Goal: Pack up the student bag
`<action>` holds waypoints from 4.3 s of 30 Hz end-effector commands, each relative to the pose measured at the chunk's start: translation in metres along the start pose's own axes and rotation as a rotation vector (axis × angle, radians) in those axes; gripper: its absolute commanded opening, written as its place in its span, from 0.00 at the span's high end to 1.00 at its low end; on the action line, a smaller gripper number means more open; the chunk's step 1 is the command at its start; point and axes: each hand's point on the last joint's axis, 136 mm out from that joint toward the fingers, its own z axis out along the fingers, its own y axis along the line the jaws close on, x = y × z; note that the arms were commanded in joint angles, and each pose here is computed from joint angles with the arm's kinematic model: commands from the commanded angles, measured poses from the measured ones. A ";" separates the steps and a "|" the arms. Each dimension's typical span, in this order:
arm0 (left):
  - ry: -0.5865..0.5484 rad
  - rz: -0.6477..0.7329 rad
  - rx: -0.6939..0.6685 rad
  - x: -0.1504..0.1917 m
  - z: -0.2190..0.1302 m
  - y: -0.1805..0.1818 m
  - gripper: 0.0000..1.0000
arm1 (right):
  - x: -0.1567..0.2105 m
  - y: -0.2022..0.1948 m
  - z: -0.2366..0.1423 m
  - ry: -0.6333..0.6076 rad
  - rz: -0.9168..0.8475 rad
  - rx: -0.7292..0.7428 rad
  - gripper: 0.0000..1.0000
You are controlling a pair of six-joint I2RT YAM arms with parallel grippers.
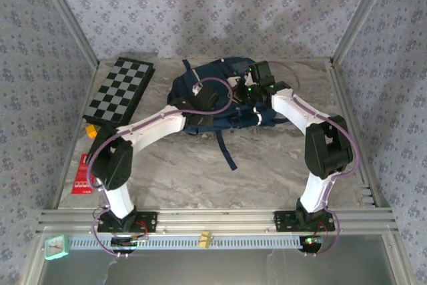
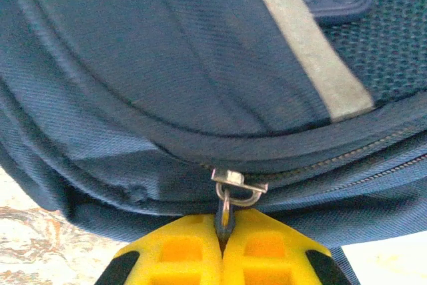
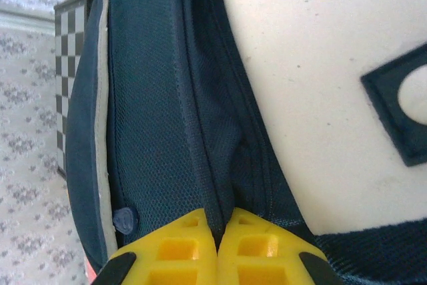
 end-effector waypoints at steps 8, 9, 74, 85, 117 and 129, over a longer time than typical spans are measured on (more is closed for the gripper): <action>-0.034 0.101 0.016 -0.003 -0.023 0.048 1.00 | -0.025 -0.008 -0.023 0.036 -0.106 0.030 1.00; -0.032 0.108 0.030 -0.002 -0.024 0.044 1.00 | -0.031 -0.007 -0.022 0.030 -0.120 0.047 1.00; -0.033 0.174 0.268 0.032 -0.027 -0.039 1.00 | 0.045 -0.054 -0.054 0.037 0.196 -0.023 0.37; -0.056 0.229 0.100 0.035 -0.024 0.006 1.00 | 0.007 -0.091 -0.059 -0.024 0.161 0.096 0.98; 0.028 -0.752 -0.384 0.097 -0.100 0.303 0.00 | 0.141 0.022 -0.030 0.111 -0.349 0.062 0.23; 0.120 -1.111 -0.617 0.177 -0.082 0.374 0.00 | 0.173 0.033 0.007 0.202 -0.387 0.055 0.16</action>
